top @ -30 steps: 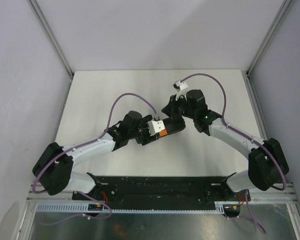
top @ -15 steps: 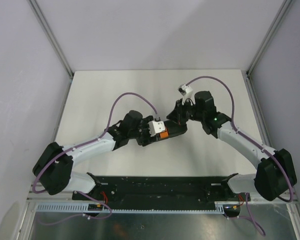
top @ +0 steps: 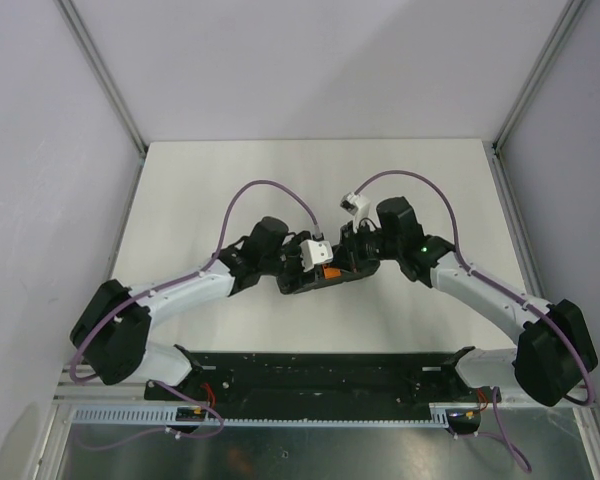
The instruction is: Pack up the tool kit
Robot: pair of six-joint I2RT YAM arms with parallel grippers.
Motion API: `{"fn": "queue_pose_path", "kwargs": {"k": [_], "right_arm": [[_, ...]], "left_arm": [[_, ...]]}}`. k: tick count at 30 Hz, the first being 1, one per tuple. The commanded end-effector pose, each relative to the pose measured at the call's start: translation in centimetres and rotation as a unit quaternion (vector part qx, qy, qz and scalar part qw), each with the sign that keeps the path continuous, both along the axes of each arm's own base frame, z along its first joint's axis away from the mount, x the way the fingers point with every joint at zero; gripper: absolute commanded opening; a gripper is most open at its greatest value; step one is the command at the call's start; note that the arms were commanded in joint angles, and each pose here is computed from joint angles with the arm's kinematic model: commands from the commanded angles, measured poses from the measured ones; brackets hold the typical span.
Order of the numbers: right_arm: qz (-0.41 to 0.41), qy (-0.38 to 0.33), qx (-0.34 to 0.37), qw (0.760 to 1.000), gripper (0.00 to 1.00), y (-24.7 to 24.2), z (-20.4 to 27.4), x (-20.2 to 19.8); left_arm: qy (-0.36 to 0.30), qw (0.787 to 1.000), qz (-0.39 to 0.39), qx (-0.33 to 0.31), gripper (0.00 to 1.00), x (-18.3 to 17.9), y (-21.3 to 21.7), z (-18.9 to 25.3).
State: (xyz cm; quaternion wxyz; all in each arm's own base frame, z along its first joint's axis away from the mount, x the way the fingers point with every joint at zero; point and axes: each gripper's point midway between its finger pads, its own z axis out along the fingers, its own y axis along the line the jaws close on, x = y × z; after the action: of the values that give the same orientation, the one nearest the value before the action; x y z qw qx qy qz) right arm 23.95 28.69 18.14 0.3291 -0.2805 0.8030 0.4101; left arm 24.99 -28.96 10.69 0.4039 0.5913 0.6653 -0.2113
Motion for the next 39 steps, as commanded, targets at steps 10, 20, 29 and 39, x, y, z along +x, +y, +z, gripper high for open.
{"fn": "queue_pose_path", "kwargs": {"k": [10, 20, 29, 39], "right_arm": [[0.015, 0.001, -0.031, 0.999, 0.08, -0.6, -1.5, -1.1], [-0.018, -0.018, -0.036, 0.999, 0.08, -0.8, -1.5, 0.3], [-0.063, -0.047, -0.013, 0.997, 0.08, -0.9, 0.0, 2.9], [-0.074, -0.067, 0.008, 0.995, 0.07, -1.0, 1.6, 3.6]], "left_arm": [[0.098, 0.994, -0.037, 0.014, 0.00, -3.3, 0.0, -2.2], [0.096, 0.994, -0.039, 0.017, 0.00, -3.3, 0.1, -2.3], [0.086, 0.995, -0.040, 0.021, 0.00, -3.1, 0.3, -2.3], [0.086, 0.995, -0.040, 0.022, 0.00, -3.0, 0.3, -2.4]]}}
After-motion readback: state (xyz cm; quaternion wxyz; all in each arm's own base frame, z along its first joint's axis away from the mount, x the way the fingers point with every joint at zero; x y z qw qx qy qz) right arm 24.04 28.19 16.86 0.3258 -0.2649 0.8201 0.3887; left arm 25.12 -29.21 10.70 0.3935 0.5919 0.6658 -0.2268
